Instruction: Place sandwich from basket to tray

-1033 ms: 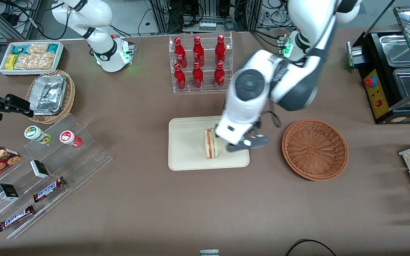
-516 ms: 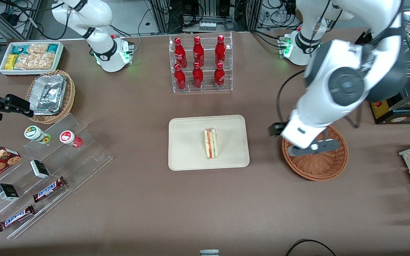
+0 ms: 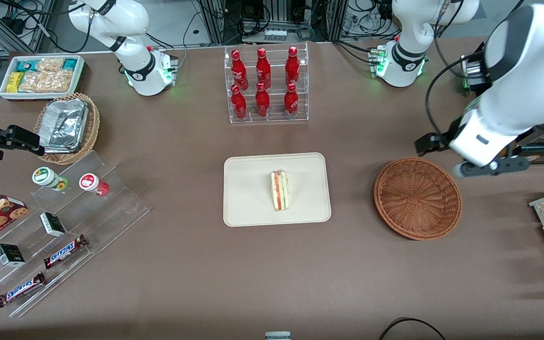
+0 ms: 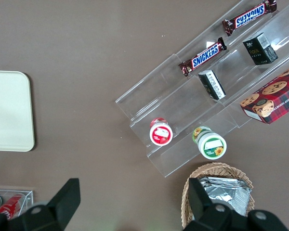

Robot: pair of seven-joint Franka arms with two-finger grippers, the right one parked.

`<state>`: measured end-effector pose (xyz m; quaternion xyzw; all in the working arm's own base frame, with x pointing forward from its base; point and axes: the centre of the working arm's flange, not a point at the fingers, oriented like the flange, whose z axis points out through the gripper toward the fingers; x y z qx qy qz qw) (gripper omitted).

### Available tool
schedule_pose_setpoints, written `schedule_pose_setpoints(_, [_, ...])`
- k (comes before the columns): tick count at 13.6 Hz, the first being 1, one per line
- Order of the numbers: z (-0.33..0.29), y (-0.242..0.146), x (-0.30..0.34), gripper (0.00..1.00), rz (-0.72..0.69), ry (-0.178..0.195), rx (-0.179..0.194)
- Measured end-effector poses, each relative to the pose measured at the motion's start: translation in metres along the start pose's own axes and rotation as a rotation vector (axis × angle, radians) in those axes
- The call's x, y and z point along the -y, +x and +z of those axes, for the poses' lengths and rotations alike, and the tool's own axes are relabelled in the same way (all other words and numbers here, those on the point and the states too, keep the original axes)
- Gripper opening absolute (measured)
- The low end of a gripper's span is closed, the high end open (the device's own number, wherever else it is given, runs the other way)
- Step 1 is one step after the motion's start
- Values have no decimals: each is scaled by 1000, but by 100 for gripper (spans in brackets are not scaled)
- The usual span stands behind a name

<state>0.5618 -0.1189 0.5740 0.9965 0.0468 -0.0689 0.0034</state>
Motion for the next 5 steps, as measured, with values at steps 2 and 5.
schedule_pose_setpoints(2, [-7,-10,10,100,-9,-1,10])
schedule_pose_setpoints(5, [-23,-25,30,100,-36,3,28])
